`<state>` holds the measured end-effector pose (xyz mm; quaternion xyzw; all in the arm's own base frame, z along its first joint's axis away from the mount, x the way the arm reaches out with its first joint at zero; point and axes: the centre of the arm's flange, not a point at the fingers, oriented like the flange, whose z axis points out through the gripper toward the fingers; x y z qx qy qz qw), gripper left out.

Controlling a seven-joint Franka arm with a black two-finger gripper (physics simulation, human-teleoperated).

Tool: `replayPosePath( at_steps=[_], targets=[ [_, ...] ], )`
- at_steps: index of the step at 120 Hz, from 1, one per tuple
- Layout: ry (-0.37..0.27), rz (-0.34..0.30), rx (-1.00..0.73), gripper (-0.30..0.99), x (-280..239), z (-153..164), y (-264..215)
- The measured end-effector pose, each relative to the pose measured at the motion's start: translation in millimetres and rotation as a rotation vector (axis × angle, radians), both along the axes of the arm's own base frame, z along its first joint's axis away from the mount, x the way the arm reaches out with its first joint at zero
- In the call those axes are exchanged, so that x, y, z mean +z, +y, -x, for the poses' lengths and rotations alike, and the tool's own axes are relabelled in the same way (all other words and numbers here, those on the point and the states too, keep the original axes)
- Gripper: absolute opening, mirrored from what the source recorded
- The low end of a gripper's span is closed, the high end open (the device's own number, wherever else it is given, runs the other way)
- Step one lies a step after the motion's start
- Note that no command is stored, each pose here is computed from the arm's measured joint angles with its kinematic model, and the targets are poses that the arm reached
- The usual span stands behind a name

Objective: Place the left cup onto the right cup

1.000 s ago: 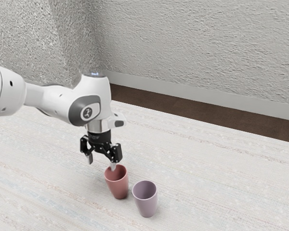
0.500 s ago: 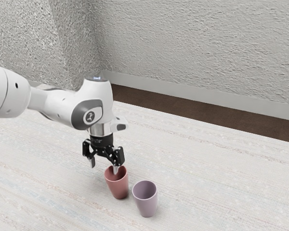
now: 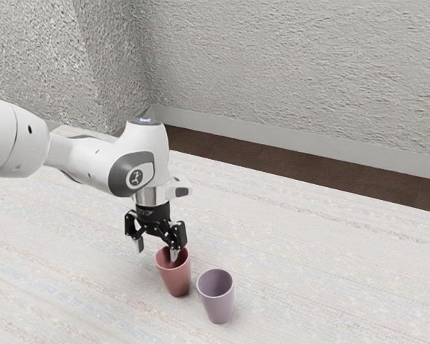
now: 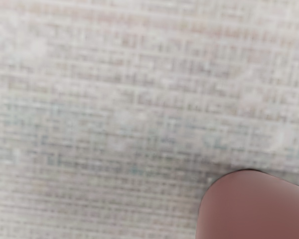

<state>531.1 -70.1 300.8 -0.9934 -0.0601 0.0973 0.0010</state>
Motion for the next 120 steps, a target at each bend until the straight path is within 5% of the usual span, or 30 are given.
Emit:
replayPosePath(
  at_steps=[62,120],
  targets=[
    [-0.027,0.0,-0.014,0.03,3,-2,-9],
    [-0.064,0.003,-0.023,-0.08,18,-4,-18]
  ],
)
